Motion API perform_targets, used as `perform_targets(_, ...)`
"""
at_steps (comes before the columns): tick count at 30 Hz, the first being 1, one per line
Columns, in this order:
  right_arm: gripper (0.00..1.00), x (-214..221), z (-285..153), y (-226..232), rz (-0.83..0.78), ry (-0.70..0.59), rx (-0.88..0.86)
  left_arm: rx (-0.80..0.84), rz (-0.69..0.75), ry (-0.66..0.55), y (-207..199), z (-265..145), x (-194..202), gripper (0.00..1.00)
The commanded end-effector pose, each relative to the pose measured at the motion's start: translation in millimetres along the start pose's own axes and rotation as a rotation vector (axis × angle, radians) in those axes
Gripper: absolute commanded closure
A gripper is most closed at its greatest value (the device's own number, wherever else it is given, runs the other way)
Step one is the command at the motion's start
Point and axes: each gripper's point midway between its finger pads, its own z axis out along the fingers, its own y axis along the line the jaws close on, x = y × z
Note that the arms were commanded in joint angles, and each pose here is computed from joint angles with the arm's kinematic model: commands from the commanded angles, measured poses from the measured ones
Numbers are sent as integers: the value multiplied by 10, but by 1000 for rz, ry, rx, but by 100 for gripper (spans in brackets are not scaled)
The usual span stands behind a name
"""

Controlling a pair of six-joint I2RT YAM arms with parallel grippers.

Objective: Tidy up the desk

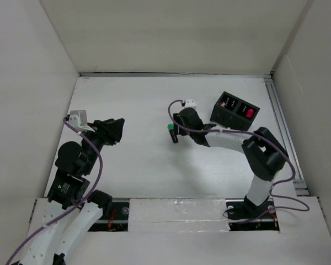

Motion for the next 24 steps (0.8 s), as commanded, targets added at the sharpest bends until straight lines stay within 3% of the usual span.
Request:
perform_targets(1, 31, 93, 20, 197, -52, 53, -62, 5, 12, -36, -9, 7, -79, 56)
perform_targets(3, 25, 220, 77, 311, -76, 92, -109, 9, 14, -37, -16, 7, -83, 56)
perform_targets(6, 27, 371, 210, 362, -127, 143, -105, 8, 12, -34, -12, 12, -73, 56)
perform_targets(16, 40, 501, 542, 323, -205, 205, -28, 4, 10, -41, -7, -5, -88, 56)
perform_targets(20, 58, 583, 594, 300, -216, 237, -11, 4, 12, -40, -7, 1, -88, 56)
perform_targets(22, 61, 581, 597, 302, -216, 237, -11, 4, 12, -38, -7, 0, -84, 56)
perform_targets(24, 77, 589, 588, 303, -219, 246, -13, 4, 14, -38, -7, 0, -84, 56)
